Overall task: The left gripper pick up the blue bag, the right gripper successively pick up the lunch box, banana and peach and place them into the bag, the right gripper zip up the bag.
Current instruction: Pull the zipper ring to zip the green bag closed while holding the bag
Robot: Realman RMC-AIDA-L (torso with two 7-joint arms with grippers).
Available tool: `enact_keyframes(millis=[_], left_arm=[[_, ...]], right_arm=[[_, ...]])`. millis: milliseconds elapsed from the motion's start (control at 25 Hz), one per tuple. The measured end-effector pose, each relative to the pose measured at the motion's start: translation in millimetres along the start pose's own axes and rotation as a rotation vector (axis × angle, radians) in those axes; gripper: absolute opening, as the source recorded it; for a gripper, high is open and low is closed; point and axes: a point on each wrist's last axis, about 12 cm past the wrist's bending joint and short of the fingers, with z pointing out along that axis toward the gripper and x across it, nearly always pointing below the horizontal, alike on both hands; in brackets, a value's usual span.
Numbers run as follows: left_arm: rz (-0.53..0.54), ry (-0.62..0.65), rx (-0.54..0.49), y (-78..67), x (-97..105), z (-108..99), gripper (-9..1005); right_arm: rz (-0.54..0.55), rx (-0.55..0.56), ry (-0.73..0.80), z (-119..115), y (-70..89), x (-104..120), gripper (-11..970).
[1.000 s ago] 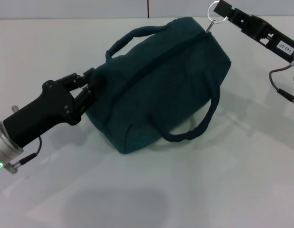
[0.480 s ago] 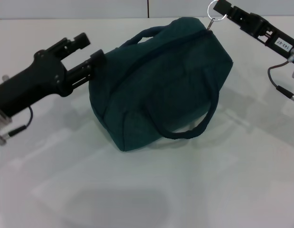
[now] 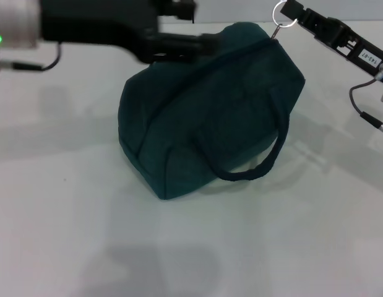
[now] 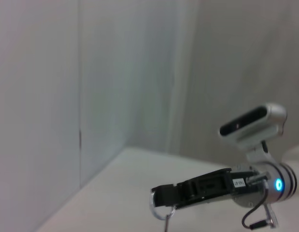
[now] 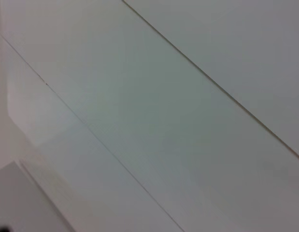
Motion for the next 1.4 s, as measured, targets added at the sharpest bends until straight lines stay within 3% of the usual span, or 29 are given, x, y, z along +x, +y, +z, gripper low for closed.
enact_keyframes(millis=[200,400,960,1200,1400], left_arm=[[0.022,0.186,-0.004,-12.9,-30,38,697],[0.058,0.285,-0.047,-18.5,-30,66,697],[0.095,0.365,-0.114,-18.1,-15,72,675],[0.154,0.397,-0.134,-21.7,-8,76,463],[0.164,0.387,-0.148,-21.5,-7,77,229]], right_arm=[[0.001,0.002,0.005,1,-0.2,1,44],[0.002,0.000,0.007,0,0.1,2,44],[0.003,0.001,0.013,-2,0.2,3,46],[0.003,0.004,0.011,-2,-0.2,3,47],[0.003,0.006,0.011,-2,-0.5,3,47]])
